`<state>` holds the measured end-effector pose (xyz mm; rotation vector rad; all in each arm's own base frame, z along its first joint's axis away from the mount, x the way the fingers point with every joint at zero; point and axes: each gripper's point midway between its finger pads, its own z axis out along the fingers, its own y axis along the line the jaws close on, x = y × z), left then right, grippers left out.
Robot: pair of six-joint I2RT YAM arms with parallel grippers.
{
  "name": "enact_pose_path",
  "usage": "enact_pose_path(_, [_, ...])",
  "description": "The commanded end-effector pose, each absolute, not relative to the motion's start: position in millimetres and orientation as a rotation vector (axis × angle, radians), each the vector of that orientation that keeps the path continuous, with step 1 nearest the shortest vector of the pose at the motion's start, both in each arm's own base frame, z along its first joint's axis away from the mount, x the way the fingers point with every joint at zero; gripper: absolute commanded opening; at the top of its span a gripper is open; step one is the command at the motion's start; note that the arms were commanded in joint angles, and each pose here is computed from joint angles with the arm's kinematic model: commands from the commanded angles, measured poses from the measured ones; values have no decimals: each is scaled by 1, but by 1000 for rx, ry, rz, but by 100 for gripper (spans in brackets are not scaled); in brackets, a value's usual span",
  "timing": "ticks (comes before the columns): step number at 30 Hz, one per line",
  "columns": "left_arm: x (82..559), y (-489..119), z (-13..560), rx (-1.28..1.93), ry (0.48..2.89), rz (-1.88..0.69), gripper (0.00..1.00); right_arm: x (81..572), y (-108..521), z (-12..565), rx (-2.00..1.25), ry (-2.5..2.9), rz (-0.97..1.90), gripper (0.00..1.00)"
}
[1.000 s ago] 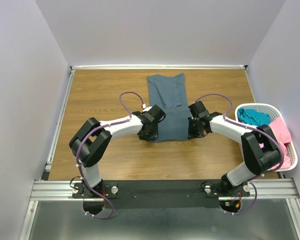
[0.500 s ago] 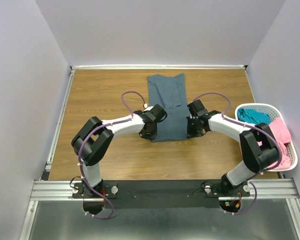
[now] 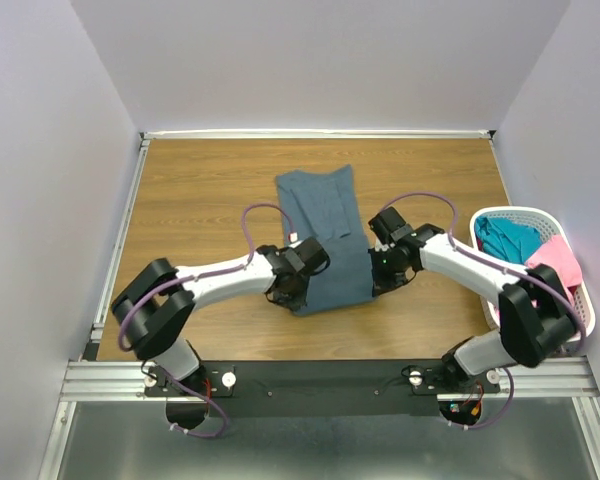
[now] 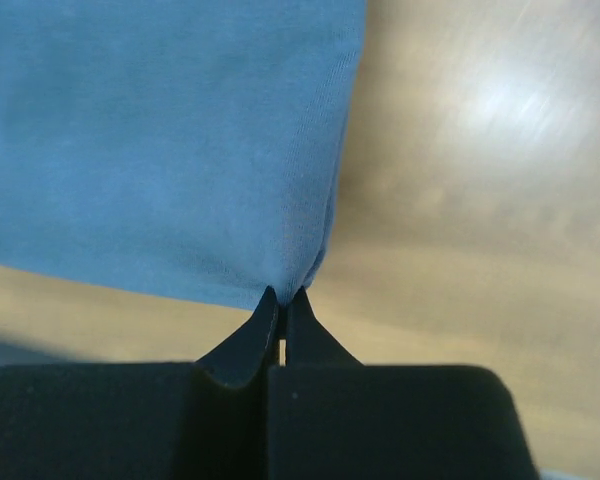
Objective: Fold and stack the t-shirts
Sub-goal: Fold the tshirt
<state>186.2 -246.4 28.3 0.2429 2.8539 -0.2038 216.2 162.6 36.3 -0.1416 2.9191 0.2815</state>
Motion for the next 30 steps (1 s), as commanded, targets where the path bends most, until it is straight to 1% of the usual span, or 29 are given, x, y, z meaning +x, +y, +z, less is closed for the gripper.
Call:
enact_pose_path(1, [122, -228, 42, 372, 2974, -198, 0, 158, 150, 54, -183, 3061, 247, 1])
enact_pose_path(5, [75, -236, 68, 432, 3012, -373, 0, 127, 154, 75, -188, 3100, 326, 0])
enact_pose_path(8, [59, -236, 78, 446, 3022, -415, 0, 110, 153, 86, -195, 3143, 358, 0])
enact_pose_path(11, [56, -236, 90, 435, 3002, -467, 0, 117, 149, 101, -218, 3106, 318, 0])
enact_pose_path(13, [71, -236, 96, 388, 2971, -480, 0, 127, 146, 105, -222, 3091, 249, 0])
enact_pose_path(15, [89, -237, 105, 339, 2918, -510, 0, 151, 149, 118, -229, 3018, 195, 0])
enact_pose_path(18, [134, -227, 121, 199, 2827, -555, 0, 188, 160, 137, -246, 2924, 150, 0])
enact_pose_path(19, [157, -220, 132, 150, 2777, -554, 0, 198, 163, 136, -253, 2922, 127, 1])
enact_pose_path(20, [168, -216, 138, 131, 2749, -551, 0, 207, 167, 140, -258, 2902, 123, 1])
enact_pose_path(21, [183, -216, 147, 123, 2712, -549, 0, 225, 178, 156, -277, 2840, 159, 0])
enact_pose_path(23, [210, -209, 152, 106, 2671, -533, 0, 245, 190, 157, -316, 2830, 155, 0])
enact_pose_path(25, [234, -210, 165, 86, 2615, -554, 0, 274, 206, 178, -320, 2755, 194, 1])
enact_pose_path(26, [252, -205, 163, 76, 2600, -560, 0, 287, 210, 171, -352, 2762, 168, 1])
enact_pose_path(27, [264, -204, 166, 67, 2578, -567, 0, 307, 215, 186, -332, 2708, 193, 1])
enact_pose_path(29, [286, -200, 164, 54, 2558, -563, 0, 328, 217, 184, -352, 2694, 185, 0])
enact_pose_path(30, [305, -199, 160, 51, 2553, -567, 0, 340, 222, 172, -364, 2714, 186, 0])
